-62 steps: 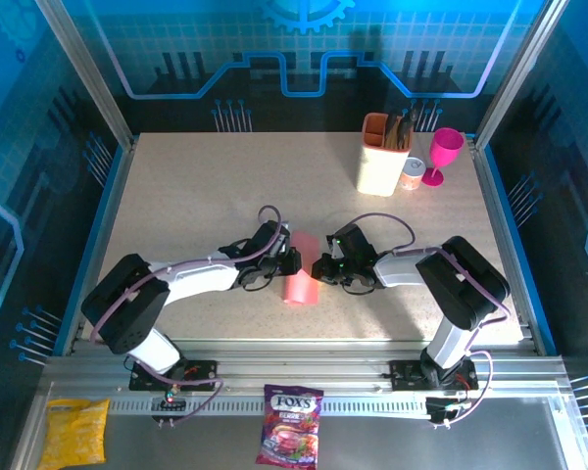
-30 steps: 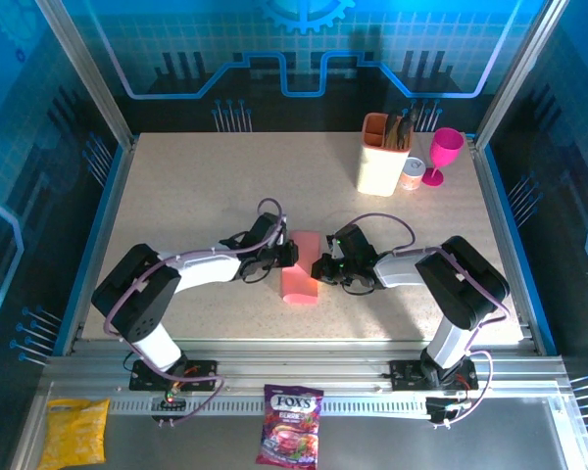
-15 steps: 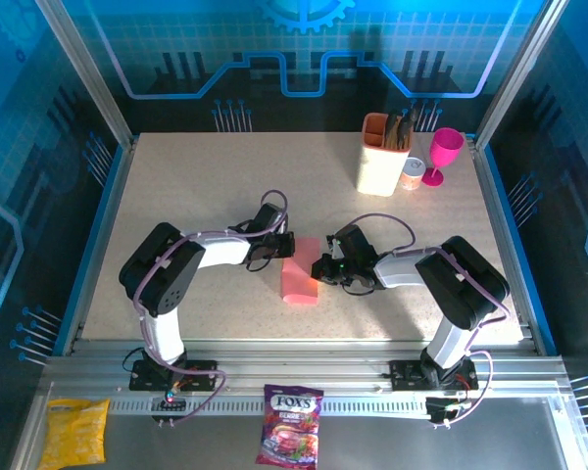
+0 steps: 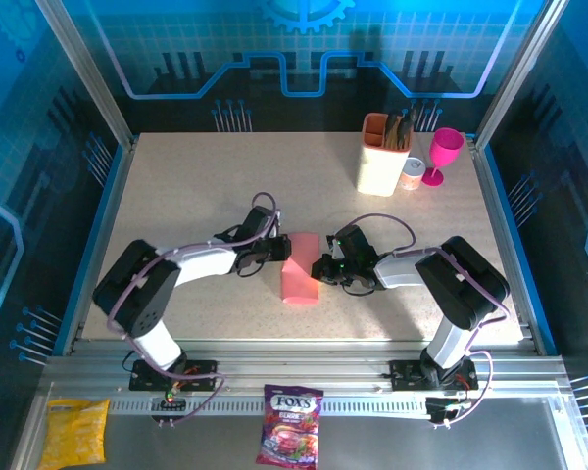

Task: Fold a paper plane with a square sheet of paper (pick it up from the middle)
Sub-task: First fold the square sheet of paper in half at the center of the table.

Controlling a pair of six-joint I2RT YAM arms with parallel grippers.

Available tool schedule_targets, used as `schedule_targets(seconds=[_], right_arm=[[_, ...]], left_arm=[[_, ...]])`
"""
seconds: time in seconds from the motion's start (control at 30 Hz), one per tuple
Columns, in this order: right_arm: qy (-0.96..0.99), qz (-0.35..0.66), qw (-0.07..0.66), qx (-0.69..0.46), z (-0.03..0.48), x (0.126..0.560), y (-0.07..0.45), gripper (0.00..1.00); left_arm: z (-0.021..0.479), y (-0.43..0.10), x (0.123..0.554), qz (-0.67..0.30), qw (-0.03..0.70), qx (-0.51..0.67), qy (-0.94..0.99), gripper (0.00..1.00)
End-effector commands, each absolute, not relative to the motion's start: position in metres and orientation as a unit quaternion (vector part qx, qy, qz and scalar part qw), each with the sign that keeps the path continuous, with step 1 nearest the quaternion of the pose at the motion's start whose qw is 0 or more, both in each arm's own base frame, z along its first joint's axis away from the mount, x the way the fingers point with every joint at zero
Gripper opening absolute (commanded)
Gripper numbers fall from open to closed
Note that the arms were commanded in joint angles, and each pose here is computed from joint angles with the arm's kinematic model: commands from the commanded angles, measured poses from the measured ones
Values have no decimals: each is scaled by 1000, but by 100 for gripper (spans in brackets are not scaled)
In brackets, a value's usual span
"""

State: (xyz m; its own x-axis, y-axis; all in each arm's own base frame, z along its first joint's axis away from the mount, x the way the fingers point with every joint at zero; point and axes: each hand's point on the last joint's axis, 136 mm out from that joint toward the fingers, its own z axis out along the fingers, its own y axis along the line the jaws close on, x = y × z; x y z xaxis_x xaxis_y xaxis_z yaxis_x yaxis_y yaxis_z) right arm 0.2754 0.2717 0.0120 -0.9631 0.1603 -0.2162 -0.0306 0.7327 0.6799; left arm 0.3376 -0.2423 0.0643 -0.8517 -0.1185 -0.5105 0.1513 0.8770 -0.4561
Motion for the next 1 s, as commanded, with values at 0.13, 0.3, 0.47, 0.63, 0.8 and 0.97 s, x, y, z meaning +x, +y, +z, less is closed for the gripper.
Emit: schedule_targets(seconds=[0.13, 0.3, 0.47, 0.63, 0.8, 0.97], right_arm=[[952, 296, 66, 44, -35, 240, 251, 0], [953, 294, 65, 44, -36, 240, 251, 0], [953, 293, 64, 44, -37, 239, 251, 0], [953, 294, 63, 44, -37, 239, 251, 0], [954, 292, 61, 41, -38, 238, 251, 0], [955, 289, 61, 31, -38, 238, 251, 0]], left_arm=[[70, -266, 275, -291, 234, 38, 927, 13], [54, -267, 251, -292, 216, 44, 931, 12], [29, -260, 234, -282, 193, 40, 939, 11], [2, -246, 222, -258, 178, 31, 949, 10], [8, -245, 221, -268, 180, 23, 946, 10], [67, -254, 258, -285, 245, 24, 926, 14]])
